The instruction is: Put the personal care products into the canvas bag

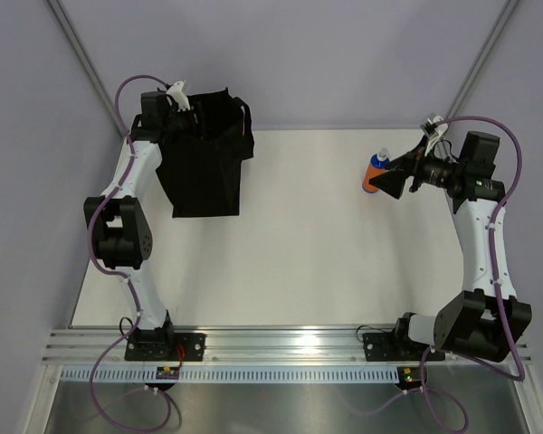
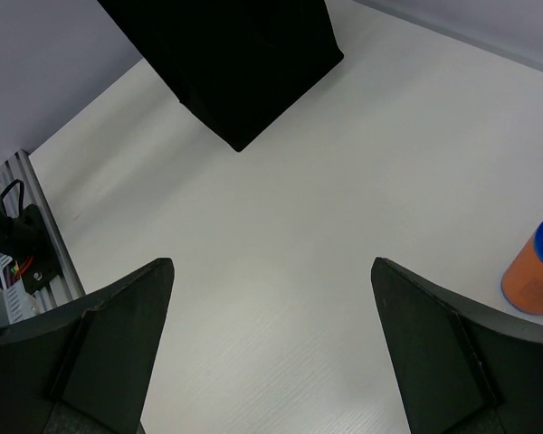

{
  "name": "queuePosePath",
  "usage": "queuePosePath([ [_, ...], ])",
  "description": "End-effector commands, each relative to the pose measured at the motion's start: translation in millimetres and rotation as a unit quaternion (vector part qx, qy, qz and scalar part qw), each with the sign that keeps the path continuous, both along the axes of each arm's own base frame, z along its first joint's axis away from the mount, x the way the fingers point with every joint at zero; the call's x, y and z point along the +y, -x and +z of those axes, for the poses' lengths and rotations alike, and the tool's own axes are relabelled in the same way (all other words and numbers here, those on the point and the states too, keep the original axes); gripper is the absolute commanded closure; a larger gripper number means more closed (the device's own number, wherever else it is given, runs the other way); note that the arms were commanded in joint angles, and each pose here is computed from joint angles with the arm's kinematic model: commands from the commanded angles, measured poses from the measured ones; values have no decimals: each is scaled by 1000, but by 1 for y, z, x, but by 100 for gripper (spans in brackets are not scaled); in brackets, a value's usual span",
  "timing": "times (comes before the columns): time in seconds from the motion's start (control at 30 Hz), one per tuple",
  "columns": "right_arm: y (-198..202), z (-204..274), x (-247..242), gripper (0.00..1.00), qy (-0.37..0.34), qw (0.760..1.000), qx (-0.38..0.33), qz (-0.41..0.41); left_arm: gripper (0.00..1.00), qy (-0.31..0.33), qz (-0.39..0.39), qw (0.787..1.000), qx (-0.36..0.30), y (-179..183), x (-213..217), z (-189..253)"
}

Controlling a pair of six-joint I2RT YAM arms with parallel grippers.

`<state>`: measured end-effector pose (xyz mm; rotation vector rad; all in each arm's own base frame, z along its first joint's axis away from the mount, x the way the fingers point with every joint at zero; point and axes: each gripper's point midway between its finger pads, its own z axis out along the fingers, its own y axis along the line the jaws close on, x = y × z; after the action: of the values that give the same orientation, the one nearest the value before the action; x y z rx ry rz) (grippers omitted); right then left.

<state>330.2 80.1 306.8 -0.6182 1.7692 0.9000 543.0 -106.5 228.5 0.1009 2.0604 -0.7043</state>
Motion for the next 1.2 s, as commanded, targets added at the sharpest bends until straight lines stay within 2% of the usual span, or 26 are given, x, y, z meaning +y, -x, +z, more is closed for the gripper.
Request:
queuePosePath([
  [0.0, -7, -5, -6, 1, 9, 1000, 8, -13, 90, 5, -44, 997, -67, -2, -10, 45],
  [0.1, -22, -15, -18, 0, 27, 997, 22, -62, 60, 7, -22, 999, -43, -5, -5, 26],
  [0.13, -32, -21, -31, 0, 46, 993, 29, -108, 50, 8, -16, 999, -37, -6, -4, 23],
  [0.17, -42, -18, -40, 0, 38, 987, 34, -153, 46, 13, -8, 999, -37, -6, -2, 26],
  [0.23, -56, -24, -64, 1, 53, 969, 49, -236, 36, 22, -9, 999, -46, -6, -4, 37],
  [0.27, -61, -22, -70, 0, 48, 963, 54, -259, 23, 29, -4, 998, -56, -7, -4, 48],
  [0.33, -66, -23, -84, 0, 52, 948, 58, -308, 6, 36, -1, 996, -81, -6, -4, 74],
  [0.37, -68, -23, -87, 1, 39, 942, 65, -326, 1, 40, 0, 995, -97, -6, -4, 91],
  [0.5, -74, -46, -103, 1, 36, 919, 104, -378, 1, 51, 6, 989, -141, 7, -4, 142],
  [0.7, -94, -95, -96, 1, 73, 905, 180, -379, 1, 41, 66, 975, -210, 37, 12, 206],
  [0.73, -98, -101, -93, 1, 87, 906, 181, -373, 1, 33, 76, 968, -236, 52, 13, 229],
  [0.83, -115, -117, -89, 0, 117, 903, 180, -373, 1, 21, 77, 961, -265, 82, 10, 249],
  [0.87, -123, -113, -90, 1, 122, 902, 175, -376, 1, 27, 72, 952, -296, 107, 9, 274],
  [0.9, -129, -124, -91, 1, 130, 898, 185, -378, 1, 31, 68, 949, -306, 121, 7, 280],
  [0.93, -132, -127, -90, 0, 135, 898, 186, -377, 1, 33, 60, 954, -292, 128, 2, 261],
  [0.97, -140, -123, -91, 0, 136, 898, 180, -379, 1, 46, 51, 941, -332, 161, 0, 286],
  [1.0, -145, -134, -92, 1, 147, 893, 187, -382, 1, 52, 45, 938, -341, 175, -3, 285],
  [1.03, -150, -137, -88, 1, 158, 894, 183, -378, 1, 58, 33, 943, -327, 180, -8, 259],
  [1.13, -165, -146, -86, 1, 171, 891, 184, -379, 1, 81, 7, 936, -343, 231, -13, 251],
  [1.17, -172, -142, -82, 1, 171, 893, 176, -378, 1, 84, -1, 944, -319, 234, -16, 219],
])
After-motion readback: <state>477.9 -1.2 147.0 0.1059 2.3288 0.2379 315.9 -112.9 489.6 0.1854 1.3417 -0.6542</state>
